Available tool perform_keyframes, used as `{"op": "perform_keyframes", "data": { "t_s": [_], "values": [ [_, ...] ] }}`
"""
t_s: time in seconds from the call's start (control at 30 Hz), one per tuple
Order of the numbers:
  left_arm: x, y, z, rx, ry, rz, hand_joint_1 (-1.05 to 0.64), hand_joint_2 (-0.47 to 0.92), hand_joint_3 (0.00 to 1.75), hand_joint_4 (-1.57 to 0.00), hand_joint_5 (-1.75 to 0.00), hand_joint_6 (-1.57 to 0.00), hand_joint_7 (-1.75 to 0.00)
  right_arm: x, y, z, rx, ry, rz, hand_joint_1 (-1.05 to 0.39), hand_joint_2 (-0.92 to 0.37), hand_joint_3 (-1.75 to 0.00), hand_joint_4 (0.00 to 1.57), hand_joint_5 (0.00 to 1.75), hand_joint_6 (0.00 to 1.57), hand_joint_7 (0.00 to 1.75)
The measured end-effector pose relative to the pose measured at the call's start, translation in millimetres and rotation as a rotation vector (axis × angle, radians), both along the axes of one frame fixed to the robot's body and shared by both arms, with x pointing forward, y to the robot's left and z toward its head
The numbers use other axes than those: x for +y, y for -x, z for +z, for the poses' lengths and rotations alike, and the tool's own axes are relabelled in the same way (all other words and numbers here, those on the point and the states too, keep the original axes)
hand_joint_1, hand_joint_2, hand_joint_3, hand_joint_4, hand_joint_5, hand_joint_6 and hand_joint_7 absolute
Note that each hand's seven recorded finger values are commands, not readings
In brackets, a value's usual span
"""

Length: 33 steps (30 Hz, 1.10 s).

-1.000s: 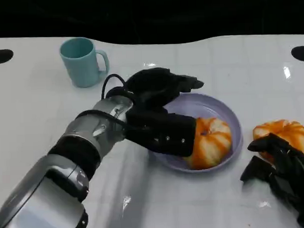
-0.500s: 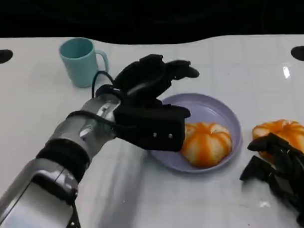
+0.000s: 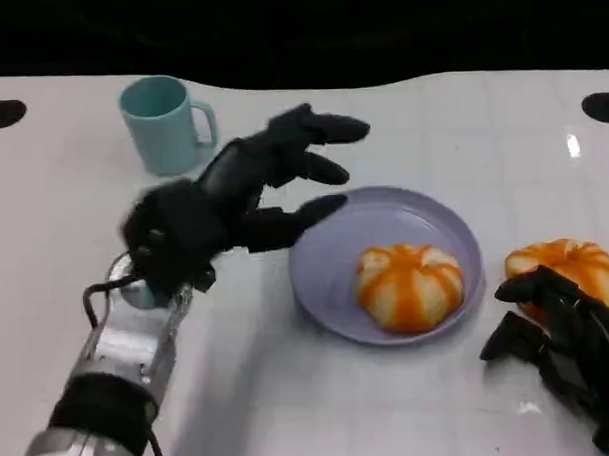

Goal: Grasp the bread from the table and place it into the plate.

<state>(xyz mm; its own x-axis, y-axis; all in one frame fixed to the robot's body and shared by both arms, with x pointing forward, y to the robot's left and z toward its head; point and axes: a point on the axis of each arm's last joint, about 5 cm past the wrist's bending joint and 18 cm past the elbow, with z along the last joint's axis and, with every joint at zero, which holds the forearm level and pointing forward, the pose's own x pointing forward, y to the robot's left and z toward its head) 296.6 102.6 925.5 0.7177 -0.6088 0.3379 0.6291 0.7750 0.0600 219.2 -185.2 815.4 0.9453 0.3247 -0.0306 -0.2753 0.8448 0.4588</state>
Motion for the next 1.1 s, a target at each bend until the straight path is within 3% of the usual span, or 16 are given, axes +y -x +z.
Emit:
{"op": "perform_keyframes", "data": {
  "t_s": [0.07,0.2,0.3,0.43,0.5,0.6,0.7,0.77,1.1],
  "values": [
    [7.9,7.1,-6.9,0.077,0.153,-0.059,-0.64,0.92,0.32,-0.50,-0.98,-0.52,-0.45,0.1,0.3,0.3,0.002,0.005,-0.011,-0.55,-0.92,-0.20,0.66,1.54,0.62,1.25],
    [20.4,16.3,-16.4,0.219,0.306,-0.102,-0.59,0.92,0.37,-0.72,-1.33,-0.75,-0.57,0.0,0.9,0.2,0.006,0.006,-0.017,-0.54,-0.92,-0.20,0.66,1.55,0.60,1.24],
    [32.3,31.9,-28.8,0.405,0.505,-0.164,-0.59,0.92,0.38,-0.74,-1.37,-0.77,-0.58,0.0,2.1,0.0,0.009,0.000,-0.013,-0.53,-0.92,-0.20,0.65,1.56,0.60,1.24],
    [39.7,41.8,-34.1,0.485,0.547,-0.183,-0.59,0.92,0.38,-0.73,-1.38,-0.77,-0.58,-0.7,3.4,-0.1,0.013,-0.001,-0.012,-0.53,-0.92,-0.20,0.65,1.56,0.60,1.24],
    [41.7,43.4,-30.8,0.485,0.566,-0.193,-0.57,0.92,0.30,-0.77,-1.67,-0.70,-1.29,-0.1,3.3,-0.2,0.015,-0.004,-0.007,-0.54,-0.92,-0.21,0.64,1.56,0.60,1.23],
    [47.8,62.4,-40.7,0.569,0.638,-0.191,-0.55,0.92,0.31,-0.84,-1.74,-0.67,-1.61,-0.5,5.1,-1.2,0.007,-0.006,0.001,-0.54,-0.92,-0.21,0.64,1.55,0.61,1.22],
    [50.6,84.1,-55.9,0.678,0.659,-0.130,-0.56,0.92,0.32,-0.86,-1.75,-0.68,-1.67,-1.2,5.6,-1.3,0.005,-0.006,0.000,-0.53,-0.92,-0.21,0.64,1.55,0.61,1.21],
    [52.6,91.4,-57.8,0.695,0.660,-0.106,-0.56,0.92,0.35,-0.87,-1.75,-0.70,-1.67,-0.7,6.0,-1.6,0.007,-0.005,0.001,-0.54,-0.92,-0.21,0.64,1.55,0.62,1.20],
    [52.1,106.4,-67.8,0.682,0.641,-0.032,-0.53,0.92,0.32,-0.85,-1.75,-0.66,-1.67,0.8,9.0,-1.0,0.017,-0.007,-0.006,-0.52,-0.92,-0.22,0.64,1.55,0.61,1.20]
  ]
}}
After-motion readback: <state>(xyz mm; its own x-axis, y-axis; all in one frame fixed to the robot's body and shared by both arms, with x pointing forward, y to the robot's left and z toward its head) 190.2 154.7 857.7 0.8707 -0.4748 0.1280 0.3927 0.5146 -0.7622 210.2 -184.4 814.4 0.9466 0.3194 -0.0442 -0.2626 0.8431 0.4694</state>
